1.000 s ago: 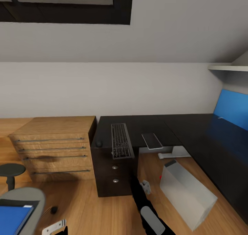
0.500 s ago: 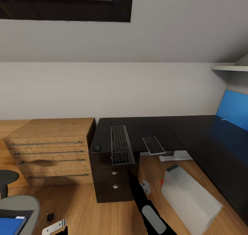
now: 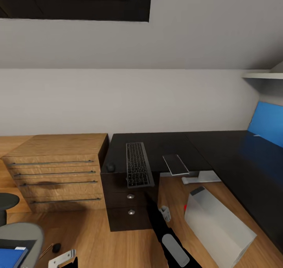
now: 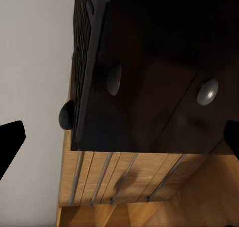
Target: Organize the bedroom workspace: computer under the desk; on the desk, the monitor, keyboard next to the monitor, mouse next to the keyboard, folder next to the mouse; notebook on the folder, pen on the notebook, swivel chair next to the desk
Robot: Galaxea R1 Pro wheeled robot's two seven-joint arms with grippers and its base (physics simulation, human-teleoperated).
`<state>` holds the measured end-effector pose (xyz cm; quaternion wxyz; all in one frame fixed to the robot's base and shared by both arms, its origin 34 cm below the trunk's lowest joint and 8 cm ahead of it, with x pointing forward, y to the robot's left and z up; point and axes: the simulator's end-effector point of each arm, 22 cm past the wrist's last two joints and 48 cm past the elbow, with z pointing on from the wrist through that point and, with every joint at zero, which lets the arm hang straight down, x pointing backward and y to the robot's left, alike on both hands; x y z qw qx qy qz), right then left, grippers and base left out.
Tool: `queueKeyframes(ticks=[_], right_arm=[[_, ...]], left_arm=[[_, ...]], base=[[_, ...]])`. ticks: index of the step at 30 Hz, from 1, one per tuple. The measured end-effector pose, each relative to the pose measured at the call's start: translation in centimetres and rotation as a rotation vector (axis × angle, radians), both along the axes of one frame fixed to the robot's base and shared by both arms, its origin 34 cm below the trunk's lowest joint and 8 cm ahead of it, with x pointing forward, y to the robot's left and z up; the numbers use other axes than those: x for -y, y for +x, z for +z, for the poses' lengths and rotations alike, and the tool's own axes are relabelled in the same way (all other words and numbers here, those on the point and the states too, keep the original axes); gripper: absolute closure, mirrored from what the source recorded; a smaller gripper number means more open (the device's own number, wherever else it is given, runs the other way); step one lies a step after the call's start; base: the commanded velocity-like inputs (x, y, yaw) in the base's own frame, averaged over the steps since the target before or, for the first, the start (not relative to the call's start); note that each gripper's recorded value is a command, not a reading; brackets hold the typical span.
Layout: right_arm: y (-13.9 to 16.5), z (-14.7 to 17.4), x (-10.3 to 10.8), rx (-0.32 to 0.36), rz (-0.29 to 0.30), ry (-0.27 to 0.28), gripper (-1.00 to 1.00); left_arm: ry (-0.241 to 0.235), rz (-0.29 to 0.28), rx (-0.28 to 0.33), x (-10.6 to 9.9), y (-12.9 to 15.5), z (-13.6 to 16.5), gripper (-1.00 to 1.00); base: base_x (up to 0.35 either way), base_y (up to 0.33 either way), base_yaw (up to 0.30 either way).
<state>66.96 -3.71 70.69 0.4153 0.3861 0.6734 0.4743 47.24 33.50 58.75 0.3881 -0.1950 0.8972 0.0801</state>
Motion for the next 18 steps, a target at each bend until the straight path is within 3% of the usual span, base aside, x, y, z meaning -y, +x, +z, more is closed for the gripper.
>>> queueKeyframes(ticks=[12,18], right_arm=[[0.09,-0.05,-0.08,0.015,-0.001,0.003,-1.00],[0.08,0.03,-0.10,0.017,-0.001,0.003,-1.00]], left_arm=[[0.001,-0.002,-0.008,-0.11,-0.26,-0.83,-1.00],[0.001,-0.002,-0.007,-0.12,-0.28,-0.83,-1.00]], base=[[0.009,0.002,0.000],[0.221,0.057,0.000]])
